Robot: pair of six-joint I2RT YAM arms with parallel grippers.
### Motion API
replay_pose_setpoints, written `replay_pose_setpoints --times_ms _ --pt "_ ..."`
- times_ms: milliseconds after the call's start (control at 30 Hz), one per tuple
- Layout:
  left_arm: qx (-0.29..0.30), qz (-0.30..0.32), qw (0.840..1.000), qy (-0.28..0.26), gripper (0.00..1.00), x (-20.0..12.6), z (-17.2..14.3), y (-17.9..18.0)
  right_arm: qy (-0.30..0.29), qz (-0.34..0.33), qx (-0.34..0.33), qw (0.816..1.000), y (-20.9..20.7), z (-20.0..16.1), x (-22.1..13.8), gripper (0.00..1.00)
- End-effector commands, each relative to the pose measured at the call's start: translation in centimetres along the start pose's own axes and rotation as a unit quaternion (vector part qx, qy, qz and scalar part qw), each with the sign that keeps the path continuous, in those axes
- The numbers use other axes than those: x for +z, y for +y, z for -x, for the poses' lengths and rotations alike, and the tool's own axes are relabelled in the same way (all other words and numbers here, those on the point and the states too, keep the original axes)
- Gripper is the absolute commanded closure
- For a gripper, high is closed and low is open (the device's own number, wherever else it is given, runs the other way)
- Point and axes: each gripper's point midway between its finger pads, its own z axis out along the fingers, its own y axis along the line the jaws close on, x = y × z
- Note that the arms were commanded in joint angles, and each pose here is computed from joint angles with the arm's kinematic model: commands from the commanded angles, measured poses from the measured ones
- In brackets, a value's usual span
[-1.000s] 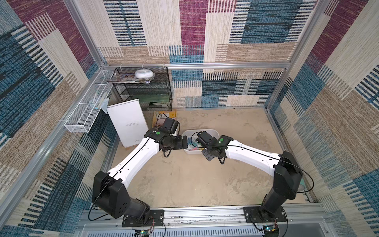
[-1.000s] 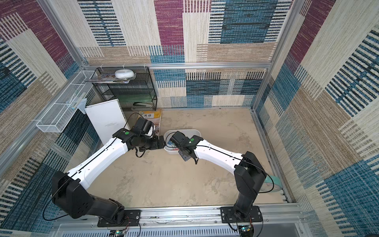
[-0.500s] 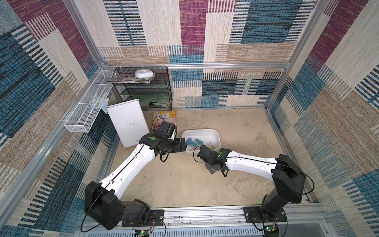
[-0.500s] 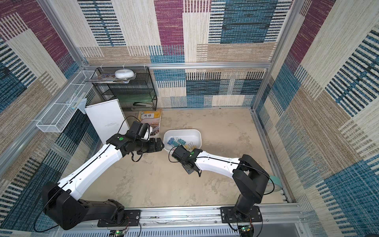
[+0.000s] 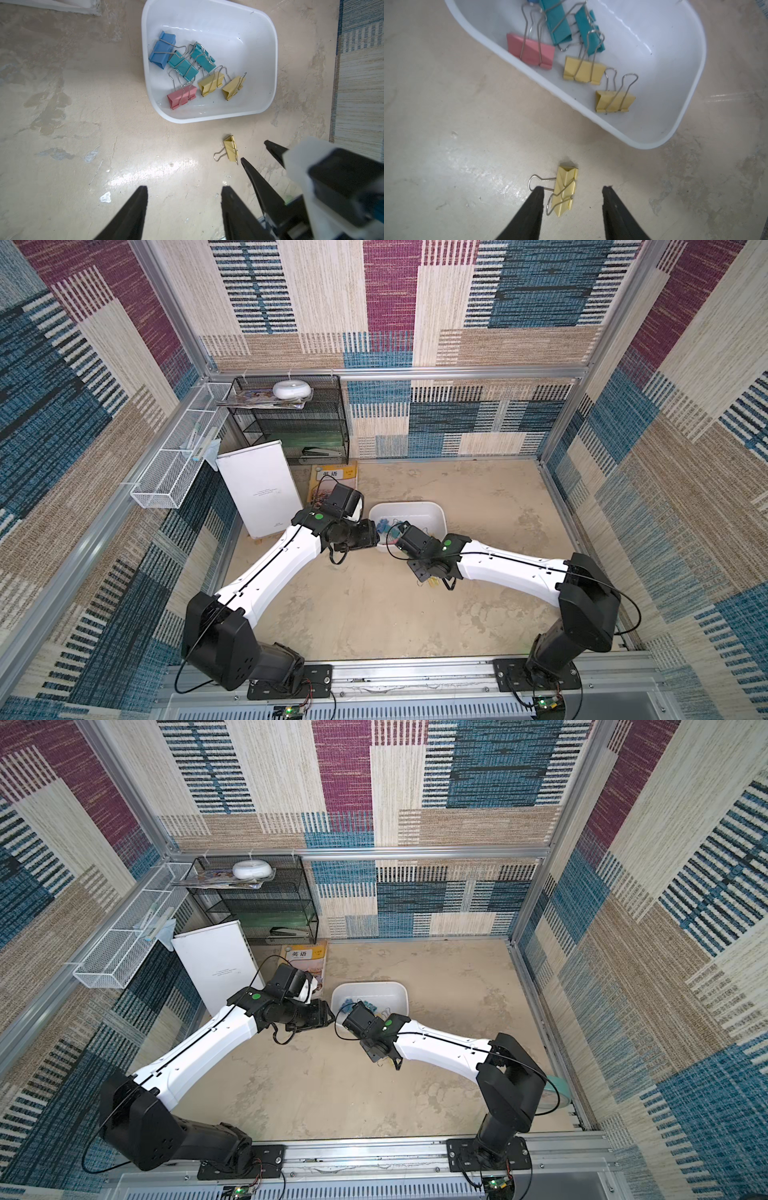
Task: Take out the binder clips from the storage box
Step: Place the binder clip at the center of the board, then pick up the binder clip from the storage box.
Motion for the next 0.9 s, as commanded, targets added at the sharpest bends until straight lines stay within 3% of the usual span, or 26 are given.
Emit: replay_pose_setpoints --times_ms 0,100,200,467,867 --pt "0.011 -0.022 1.000 0.011 0.52 0.7 0.6 -1.2 -0.028 -0.010 0.018 0.999 -1.1 1.8 -1.1 0.42" --pt "0.024 -0.025 0.999 0.025 0.65 2.1 1.3 -1.7 -0.039 -0.001 0.040 0.998 -2.0 2.8 -1.6 0.35" --pt "0.040 -0.032 0.998 0.039 0.71 3.5 2.2 -2.4 -0.044 0.012 0.072 0.996 -3.3 3.1 -1.6 0.30" --pt "0.071 -0.036 0.995 0.068 0.73 7.4 3.8 -3.0 -0.050 0.021 0.130 0.990 -6.7 3.5 -1.6 0.18" --pt "0.110 0.004 0.988 0.108 0.71 11.0 3.3 -0.7 -0.050 0.016 0.146 0.988 -8.4 4.5 -0.9 0.08"
